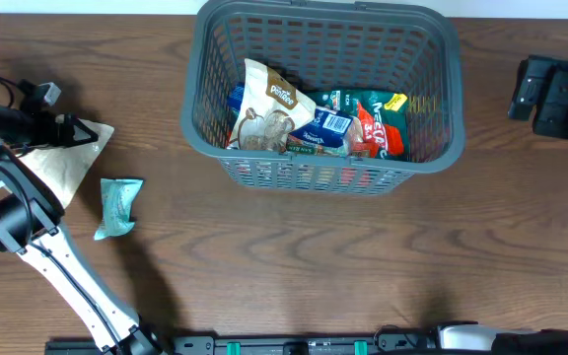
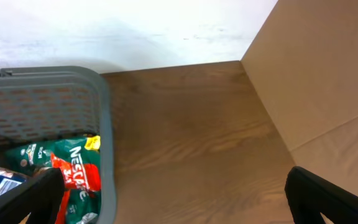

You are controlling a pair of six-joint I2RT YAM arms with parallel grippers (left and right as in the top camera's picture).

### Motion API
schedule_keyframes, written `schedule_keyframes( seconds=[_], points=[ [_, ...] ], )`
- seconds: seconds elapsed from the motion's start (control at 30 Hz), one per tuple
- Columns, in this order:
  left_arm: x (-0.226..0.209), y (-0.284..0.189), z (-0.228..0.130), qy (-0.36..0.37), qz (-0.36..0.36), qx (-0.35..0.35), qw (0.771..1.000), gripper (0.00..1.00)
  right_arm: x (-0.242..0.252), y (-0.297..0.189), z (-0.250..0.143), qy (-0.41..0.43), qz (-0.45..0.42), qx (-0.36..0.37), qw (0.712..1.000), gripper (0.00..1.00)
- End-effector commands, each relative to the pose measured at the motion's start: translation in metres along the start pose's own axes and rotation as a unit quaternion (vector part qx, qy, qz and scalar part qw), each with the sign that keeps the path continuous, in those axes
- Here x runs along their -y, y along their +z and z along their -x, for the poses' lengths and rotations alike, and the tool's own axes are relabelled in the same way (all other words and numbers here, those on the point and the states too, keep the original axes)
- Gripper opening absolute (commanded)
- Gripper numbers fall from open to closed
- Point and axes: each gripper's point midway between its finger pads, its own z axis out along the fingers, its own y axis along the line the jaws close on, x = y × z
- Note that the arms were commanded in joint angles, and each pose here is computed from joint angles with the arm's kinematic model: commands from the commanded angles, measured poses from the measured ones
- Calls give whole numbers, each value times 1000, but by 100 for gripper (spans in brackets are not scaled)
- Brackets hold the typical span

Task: Pack container
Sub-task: 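Close the left gripper on the cream pouch's top and lift it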

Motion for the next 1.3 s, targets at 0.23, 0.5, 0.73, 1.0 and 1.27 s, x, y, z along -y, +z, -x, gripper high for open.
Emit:
schedule_keyframes(
  seconds=[0.23,0.5,0.73,1.0,1.27],
  points=[
    [-4,43,-31,-27,-22,-65,997,6,4,0,0,9,-9,0,1000,99],
    [-5,41,-31,-32,-16,-68,997,6,4,0,0,9,-9,0,1000,99],
    [0,22,-18,-69,1,-51,996,6,4,0,0,9,-9,0,1000,99],
    [26,-48,23,-52,50,25,997,6,4,0,0,9,-9,0,1000,99],
    [97,-139,61,-3,98,123,988,6,4,0,0,9,-9,0,1000,99]
  ],
)
